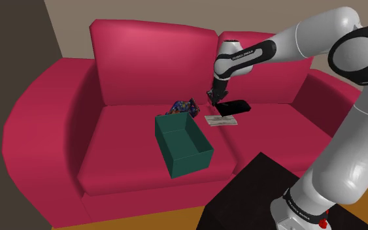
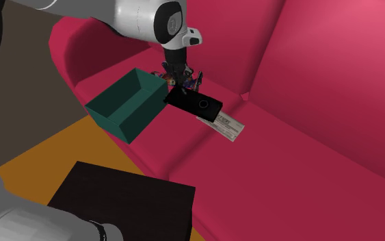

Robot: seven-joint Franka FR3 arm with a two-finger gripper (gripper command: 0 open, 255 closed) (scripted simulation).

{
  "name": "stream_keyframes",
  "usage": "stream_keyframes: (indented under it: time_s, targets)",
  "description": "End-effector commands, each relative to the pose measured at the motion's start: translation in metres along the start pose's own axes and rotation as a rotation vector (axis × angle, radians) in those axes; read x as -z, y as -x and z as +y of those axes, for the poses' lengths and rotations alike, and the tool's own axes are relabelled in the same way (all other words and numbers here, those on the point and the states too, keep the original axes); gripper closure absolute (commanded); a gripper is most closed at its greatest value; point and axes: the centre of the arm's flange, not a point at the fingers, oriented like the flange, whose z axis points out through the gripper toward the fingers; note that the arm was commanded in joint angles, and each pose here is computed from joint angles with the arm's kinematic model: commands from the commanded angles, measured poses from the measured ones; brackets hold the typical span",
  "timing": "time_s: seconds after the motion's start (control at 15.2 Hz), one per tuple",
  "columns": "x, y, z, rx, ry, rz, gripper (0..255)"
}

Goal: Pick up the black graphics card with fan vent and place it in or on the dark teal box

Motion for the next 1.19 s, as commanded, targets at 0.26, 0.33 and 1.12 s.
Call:
stream_keyframes:
  time_s: [0.26, 0.33, 1.12]
  targets:
    - [0.004, 0.01, -0.079, -0.001, 0.0, 0.0, 255]
    - [0.005, 0.012, -0.092, -0.001, 0.0, 0.0, 255]
    - [0.009, 0.033, -0.249, -0.001, 0.0, 0.0, 255]
